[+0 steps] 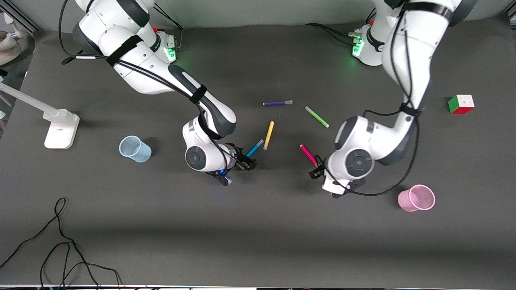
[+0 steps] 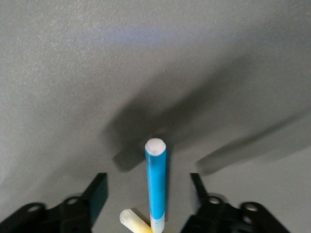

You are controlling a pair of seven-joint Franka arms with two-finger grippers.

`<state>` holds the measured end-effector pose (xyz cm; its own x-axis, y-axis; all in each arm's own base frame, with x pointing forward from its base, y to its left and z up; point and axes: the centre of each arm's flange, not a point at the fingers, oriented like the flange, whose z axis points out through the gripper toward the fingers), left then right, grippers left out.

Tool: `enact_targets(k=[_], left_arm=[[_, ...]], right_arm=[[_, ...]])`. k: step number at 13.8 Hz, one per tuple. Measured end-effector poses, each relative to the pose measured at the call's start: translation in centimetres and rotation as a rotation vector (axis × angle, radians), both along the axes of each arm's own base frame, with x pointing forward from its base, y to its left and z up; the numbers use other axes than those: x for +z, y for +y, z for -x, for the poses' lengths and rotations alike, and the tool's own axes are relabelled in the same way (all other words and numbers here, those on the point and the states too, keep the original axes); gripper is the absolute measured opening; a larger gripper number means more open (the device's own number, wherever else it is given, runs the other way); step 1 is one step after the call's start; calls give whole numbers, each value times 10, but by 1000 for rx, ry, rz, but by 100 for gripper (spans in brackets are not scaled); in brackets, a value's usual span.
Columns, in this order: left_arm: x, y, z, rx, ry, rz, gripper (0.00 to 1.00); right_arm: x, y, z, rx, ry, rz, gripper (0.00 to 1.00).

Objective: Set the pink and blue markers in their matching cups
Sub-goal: 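Close the right gripper on the blue marker while the left gripper grasps the pink marker, then carry the blue marker with the right gripper over the light blue cup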

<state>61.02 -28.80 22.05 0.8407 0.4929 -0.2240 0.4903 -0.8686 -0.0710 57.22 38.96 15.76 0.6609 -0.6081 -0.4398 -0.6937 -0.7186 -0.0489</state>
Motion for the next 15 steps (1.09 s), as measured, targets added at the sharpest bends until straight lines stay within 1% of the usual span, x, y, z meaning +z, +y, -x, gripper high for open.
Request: enact_targets(k=[1,2,3,4,5,6,7,8,9,10,11,12,13,15], left_arm=[[-11,-2,6,17,8,-7,92],[-18,-3,11,24,17,-12,87],[-23,-4,16,27,26,-15,86],[-27,-7,21,34,37,-12,79],[-29,-9,24,40,47,-3,73],[-31,-13,27,42,50,3,72],[-32,-16,30,43,55,9,67],[-32,-20,32,50,61,17,67],[-33,-22,34,54,66,22,63],[-33,-23,34,58,68,25,62],[-33,-23,34,61,67,27,54],[-33,-23,34,63,61,30,54],[-33,-23,33,66,53,34,47],[-37,-23,35,71,44,38,25]], right_arm=[[0,-1,-1,-2,0,1,61],[-1,-3,-2,-5,-1,3,61],[-1,-5,-3,-7,-2,4,55],[-1,-7,-4,-9,-2,6,45],[-2,-8,-5,-9,-4,9,45],[-2,-8,-5,-7,-5,12,39],[-3,-9,-5,-5,-5,14,31],[-4,-9,-5,-4,-6,15,31],[-4,-9,-5,-3,-6,15,25],[-3,-9,-5,-4,-6,15,17],[-3,-10,-6,-5,-7,15,17],[-2,-12,-8,-8,-12,15,17],[2,-15,-13,-12,-20,15,17],[32,-32,-31,-5,-46,32,17]])
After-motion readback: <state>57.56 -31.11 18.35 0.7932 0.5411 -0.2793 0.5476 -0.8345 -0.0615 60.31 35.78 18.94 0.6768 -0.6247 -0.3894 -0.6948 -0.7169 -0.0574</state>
